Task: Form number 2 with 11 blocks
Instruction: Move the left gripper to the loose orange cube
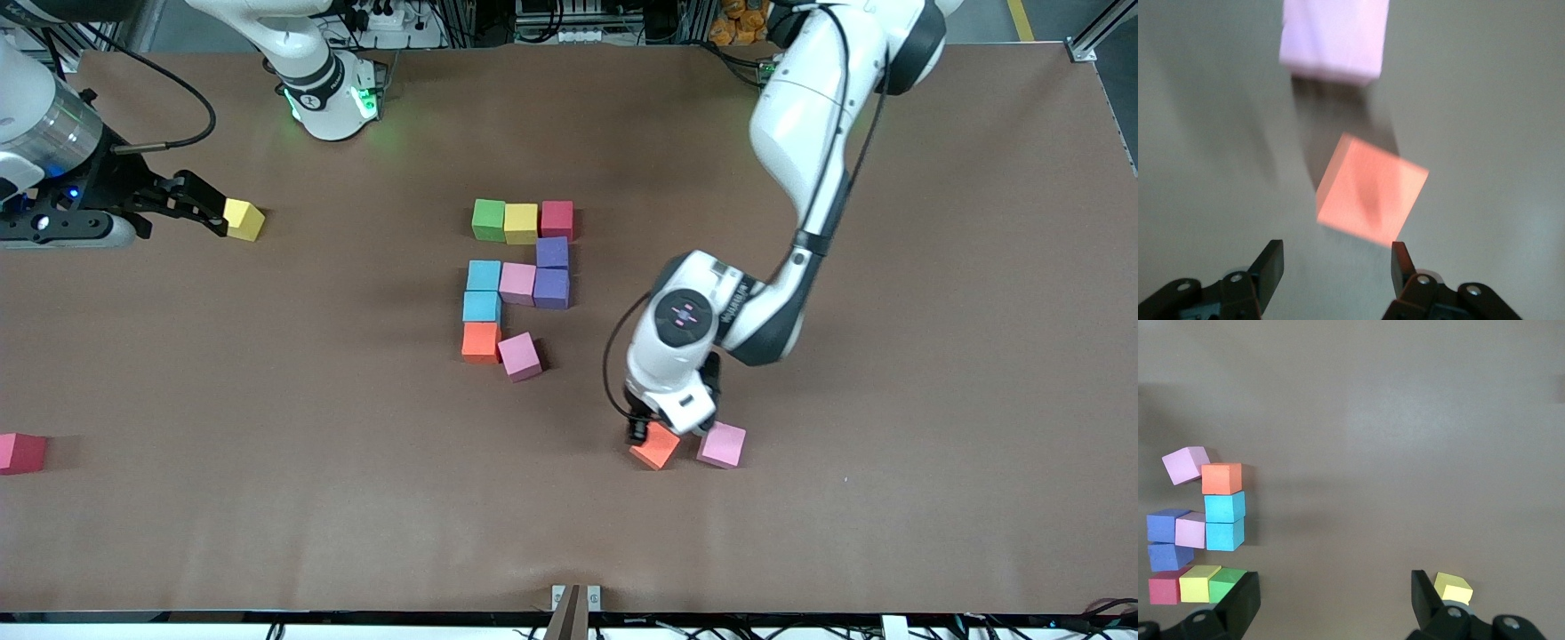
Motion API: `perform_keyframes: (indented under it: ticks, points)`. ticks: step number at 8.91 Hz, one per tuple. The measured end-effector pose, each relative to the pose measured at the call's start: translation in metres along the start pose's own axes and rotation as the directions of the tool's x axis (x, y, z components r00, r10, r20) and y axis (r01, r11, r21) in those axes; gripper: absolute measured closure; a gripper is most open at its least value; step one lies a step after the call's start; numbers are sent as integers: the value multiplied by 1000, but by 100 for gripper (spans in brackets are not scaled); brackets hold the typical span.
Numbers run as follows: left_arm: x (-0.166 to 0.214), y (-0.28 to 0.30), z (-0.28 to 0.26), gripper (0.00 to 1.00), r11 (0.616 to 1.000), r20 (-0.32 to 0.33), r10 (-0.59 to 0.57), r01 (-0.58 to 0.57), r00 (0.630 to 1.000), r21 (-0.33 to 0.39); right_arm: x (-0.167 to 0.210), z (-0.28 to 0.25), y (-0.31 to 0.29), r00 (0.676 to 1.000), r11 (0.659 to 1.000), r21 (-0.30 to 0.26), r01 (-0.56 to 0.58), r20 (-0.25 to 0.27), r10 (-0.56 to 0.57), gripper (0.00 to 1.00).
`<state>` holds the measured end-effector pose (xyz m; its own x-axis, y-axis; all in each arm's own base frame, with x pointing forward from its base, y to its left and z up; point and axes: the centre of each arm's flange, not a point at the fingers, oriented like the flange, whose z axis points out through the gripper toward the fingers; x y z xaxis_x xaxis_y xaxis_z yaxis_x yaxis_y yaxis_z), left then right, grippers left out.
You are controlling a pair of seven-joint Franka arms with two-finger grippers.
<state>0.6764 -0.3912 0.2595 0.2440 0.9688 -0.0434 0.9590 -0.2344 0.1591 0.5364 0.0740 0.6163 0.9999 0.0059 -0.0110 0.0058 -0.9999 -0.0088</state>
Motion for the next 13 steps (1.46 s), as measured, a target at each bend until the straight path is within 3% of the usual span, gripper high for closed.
perform_keyframes:
  ticks: [2, 5, 10, 13]
  points:
    - [33, 7, -2, 26, 993, -9, 118, -118, 993, 20, 0, 0, 0, 1000, 1000, 0, 0, 0, 0, 0]
    - [37, 4, 5, 26, 972, -4, 233, -233, 972, 35, 0, 0, 0, 1000, 1000, 0, 0, 0, 0, 0]
    - [34, 10, 20, 26, 968, -1, 242, -242, 970, -68, 0, -1, 0, 1000, 1000, 0, 0, -1, 0, 0]
    - [33, 8, 30, 26, 967, 0, 245, -244, 970, -72, 0, -1, 0, 1000, 1000, 0, 0, -2, 0, 0]
